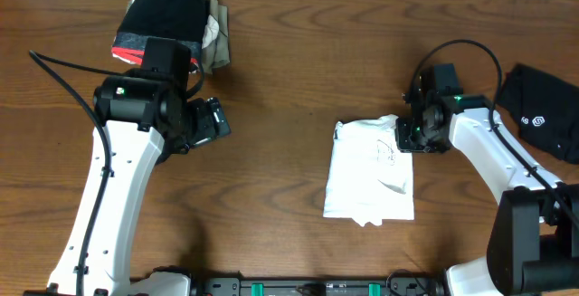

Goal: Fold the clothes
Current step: 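Release the collar and pull the right gripper back to the right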

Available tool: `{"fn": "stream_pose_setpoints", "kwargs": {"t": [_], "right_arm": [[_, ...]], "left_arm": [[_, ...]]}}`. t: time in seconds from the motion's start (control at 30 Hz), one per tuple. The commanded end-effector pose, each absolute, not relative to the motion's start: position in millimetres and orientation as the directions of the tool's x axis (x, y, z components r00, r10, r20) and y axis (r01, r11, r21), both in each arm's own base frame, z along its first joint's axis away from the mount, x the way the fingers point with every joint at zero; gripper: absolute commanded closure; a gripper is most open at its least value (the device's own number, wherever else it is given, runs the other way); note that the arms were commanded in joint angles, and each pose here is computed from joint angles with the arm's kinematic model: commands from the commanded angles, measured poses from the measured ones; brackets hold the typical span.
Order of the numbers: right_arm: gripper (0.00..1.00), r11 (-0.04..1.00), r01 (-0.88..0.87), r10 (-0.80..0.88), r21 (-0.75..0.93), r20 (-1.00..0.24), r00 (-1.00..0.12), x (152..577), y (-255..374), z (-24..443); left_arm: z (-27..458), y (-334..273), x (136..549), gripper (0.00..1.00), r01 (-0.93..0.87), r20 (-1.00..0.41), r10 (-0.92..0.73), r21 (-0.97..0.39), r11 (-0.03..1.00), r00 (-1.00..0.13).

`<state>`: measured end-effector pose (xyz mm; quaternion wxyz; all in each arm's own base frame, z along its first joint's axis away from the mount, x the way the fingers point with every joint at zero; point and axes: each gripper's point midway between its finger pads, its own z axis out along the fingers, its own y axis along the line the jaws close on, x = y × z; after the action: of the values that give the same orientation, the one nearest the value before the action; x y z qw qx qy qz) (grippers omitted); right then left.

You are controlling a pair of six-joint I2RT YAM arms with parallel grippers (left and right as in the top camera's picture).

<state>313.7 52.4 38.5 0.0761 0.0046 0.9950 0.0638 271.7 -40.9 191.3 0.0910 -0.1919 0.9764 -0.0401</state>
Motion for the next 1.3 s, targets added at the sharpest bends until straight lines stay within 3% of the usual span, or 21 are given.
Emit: {"fn": "stream_pose_setpoints", "kwargs": {"t": [0.0,0.43,0.57,0.7,0.83,1.27], "right_arm": [[0.71,0.984,-0.008,0.017,0.176,-0.140,-0.990,310,58,38],[0.74,0.982,-0.009,0.017,0.187,-0.136,-0.991,308,60,28],[0.83,0.982,-0.009,0.018,0.187,-0.141,-0.990,309,60,28],[0.86,0.982,-0.008,0.018,0.187,-0.134,-0.991,307,60,27],[0.98,0.984,-0.004,0.019,0.178,-0.130,-0.991,306,58,26],[0.99,0.996,0.091,0.090,-0.005,-0.135,-0.987,313,25,51]], "left_arm": [[189,-39,271,0.02,-0.350,-0.161,-0.361,-0.095,0.932,-0.918],[189,-39,270,0.02,-0.350,-0.161,-0.361,-0.094,0.932,-0.919],[189,-39,270,0.02,-0.350,-0.160,-0.361,-0.094,0.932,-0.918],[189,-39,270,0.02,-0.350,-0.161,-0.361,-0.094,0.932,-0.919],[189,-39,271,0.02,-0.350,-0.161,-0.361,-0.094,0.932,-0.919],[189,-39,271,0.02,-0.350,-0.162,-0.361,-0.094,0.932,-0.918]]}}
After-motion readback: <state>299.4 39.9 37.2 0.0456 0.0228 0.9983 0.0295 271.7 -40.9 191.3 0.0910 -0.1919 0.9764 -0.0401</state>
